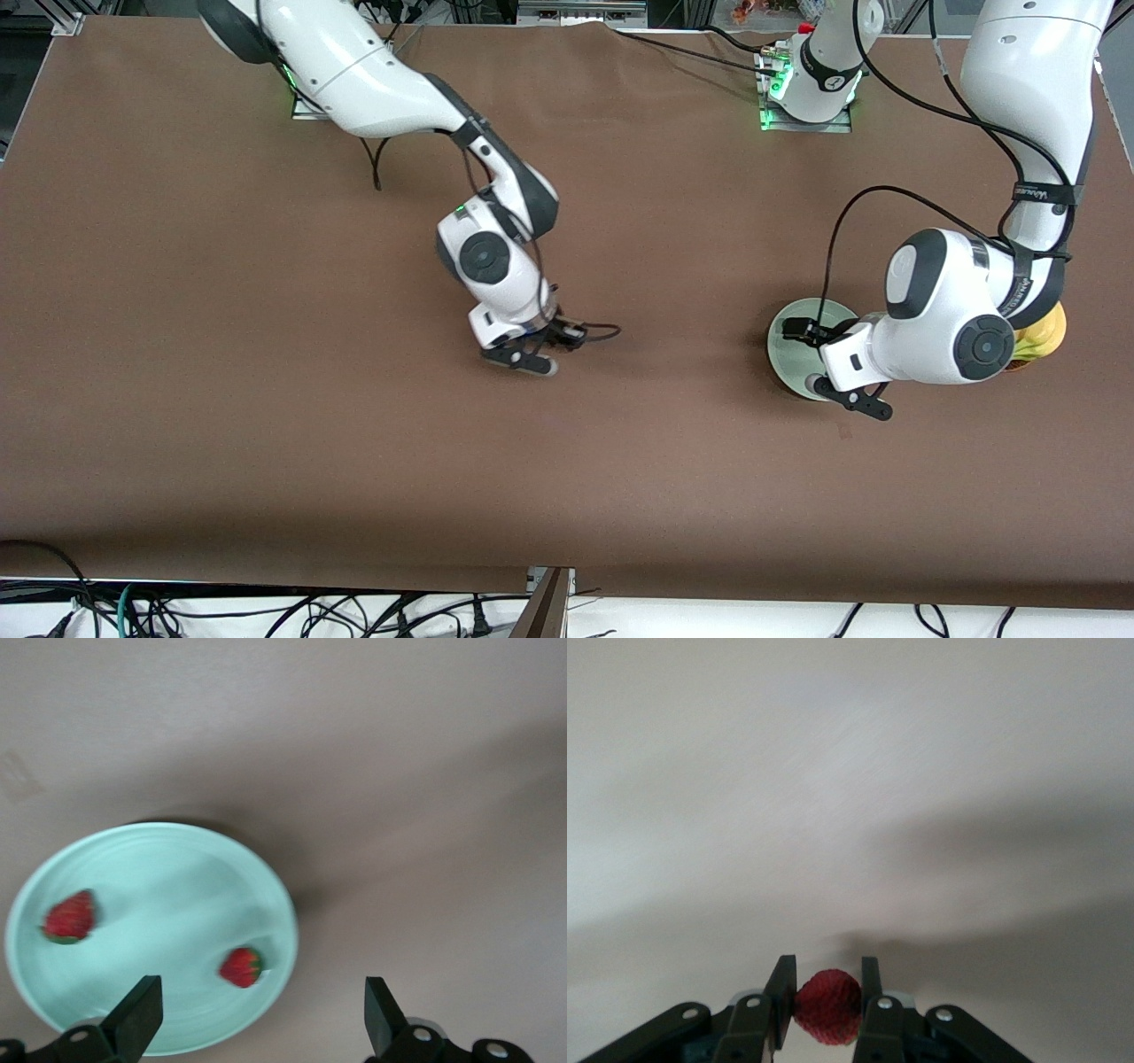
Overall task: Collect all strawberries into plate
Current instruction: 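Set the third strawberry down at mid-table with the right gripper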
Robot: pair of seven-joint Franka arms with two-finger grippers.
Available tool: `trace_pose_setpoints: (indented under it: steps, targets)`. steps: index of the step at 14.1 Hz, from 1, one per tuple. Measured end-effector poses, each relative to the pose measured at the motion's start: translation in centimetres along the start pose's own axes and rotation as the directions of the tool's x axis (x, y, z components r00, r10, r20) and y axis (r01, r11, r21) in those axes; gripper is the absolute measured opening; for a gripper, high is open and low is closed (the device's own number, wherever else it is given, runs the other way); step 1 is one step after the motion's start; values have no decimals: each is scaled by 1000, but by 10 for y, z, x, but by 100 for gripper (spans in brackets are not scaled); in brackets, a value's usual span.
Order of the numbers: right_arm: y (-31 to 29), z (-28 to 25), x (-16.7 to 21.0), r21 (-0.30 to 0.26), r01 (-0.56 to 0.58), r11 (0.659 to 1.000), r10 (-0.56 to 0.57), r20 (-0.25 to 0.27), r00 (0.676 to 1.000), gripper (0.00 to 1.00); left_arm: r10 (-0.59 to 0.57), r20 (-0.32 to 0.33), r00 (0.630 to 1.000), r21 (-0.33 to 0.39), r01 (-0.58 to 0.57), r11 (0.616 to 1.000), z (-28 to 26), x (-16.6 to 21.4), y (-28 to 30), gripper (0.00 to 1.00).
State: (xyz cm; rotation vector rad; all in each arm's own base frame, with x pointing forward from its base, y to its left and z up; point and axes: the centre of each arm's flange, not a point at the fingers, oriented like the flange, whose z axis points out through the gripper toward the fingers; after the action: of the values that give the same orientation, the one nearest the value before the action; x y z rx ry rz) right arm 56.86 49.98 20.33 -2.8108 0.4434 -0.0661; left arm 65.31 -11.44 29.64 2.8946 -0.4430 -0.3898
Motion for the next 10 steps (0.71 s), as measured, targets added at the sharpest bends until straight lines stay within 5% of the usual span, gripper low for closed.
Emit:
trace_pose_setpoints:
  steps: [6, 10]
  targets:
    - [-47, 22, -67, 68, -29, 997, 29, -1, 1000, 38, -128, 51, 990, 4, 128, 992, 42, 12, 90, 100]
    - [-41, 10, -32, 66, -35, 997, 39, -56, 998, 78, -168, 52, 984, -11, 169, 986, 81, 23, 86, 100]
